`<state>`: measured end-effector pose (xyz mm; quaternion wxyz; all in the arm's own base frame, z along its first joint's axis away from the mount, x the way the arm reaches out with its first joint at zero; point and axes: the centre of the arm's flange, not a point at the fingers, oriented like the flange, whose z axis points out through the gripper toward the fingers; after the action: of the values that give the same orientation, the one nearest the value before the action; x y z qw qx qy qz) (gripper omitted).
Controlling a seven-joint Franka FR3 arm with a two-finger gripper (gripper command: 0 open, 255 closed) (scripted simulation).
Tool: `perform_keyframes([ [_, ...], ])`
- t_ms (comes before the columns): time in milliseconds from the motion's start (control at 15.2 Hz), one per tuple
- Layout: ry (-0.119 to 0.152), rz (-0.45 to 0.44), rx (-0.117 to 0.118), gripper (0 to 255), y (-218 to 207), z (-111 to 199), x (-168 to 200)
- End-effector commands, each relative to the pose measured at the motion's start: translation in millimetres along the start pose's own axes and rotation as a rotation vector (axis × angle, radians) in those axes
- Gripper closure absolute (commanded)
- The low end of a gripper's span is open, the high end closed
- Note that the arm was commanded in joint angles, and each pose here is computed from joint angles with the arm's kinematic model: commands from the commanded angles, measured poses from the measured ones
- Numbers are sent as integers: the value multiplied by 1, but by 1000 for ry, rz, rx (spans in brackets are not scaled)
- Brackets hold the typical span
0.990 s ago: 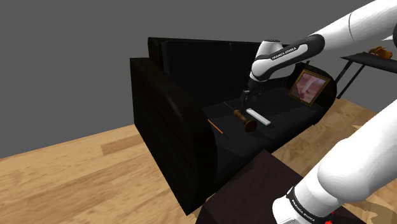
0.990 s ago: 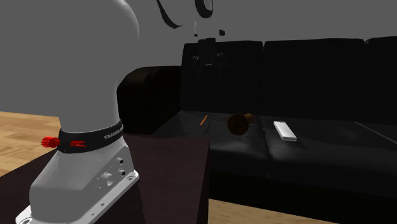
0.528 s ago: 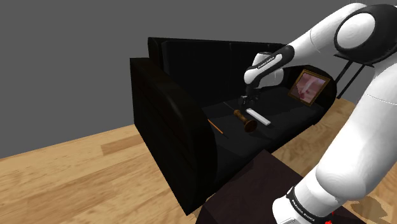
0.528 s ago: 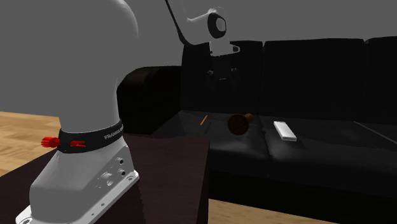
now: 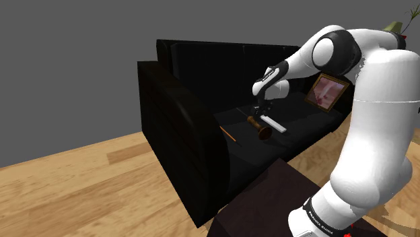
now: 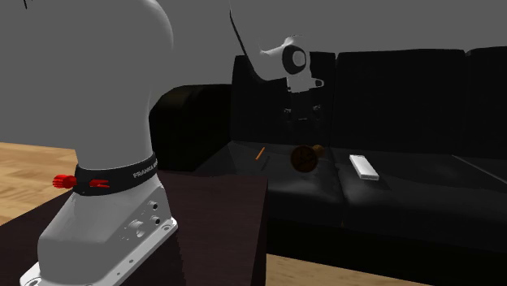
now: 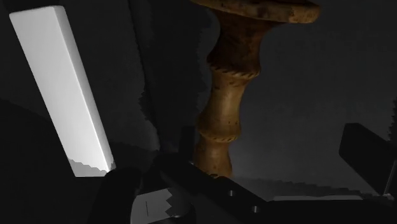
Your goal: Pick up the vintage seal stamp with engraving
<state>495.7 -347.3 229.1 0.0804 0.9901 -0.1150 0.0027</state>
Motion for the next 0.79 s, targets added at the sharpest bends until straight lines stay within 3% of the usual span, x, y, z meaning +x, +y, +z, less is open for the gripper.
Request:
perform_keyframes([
  [0,-1,9,-6,0,14,22,11],
  [726,-3,17,-11,0,20,79,20],
])
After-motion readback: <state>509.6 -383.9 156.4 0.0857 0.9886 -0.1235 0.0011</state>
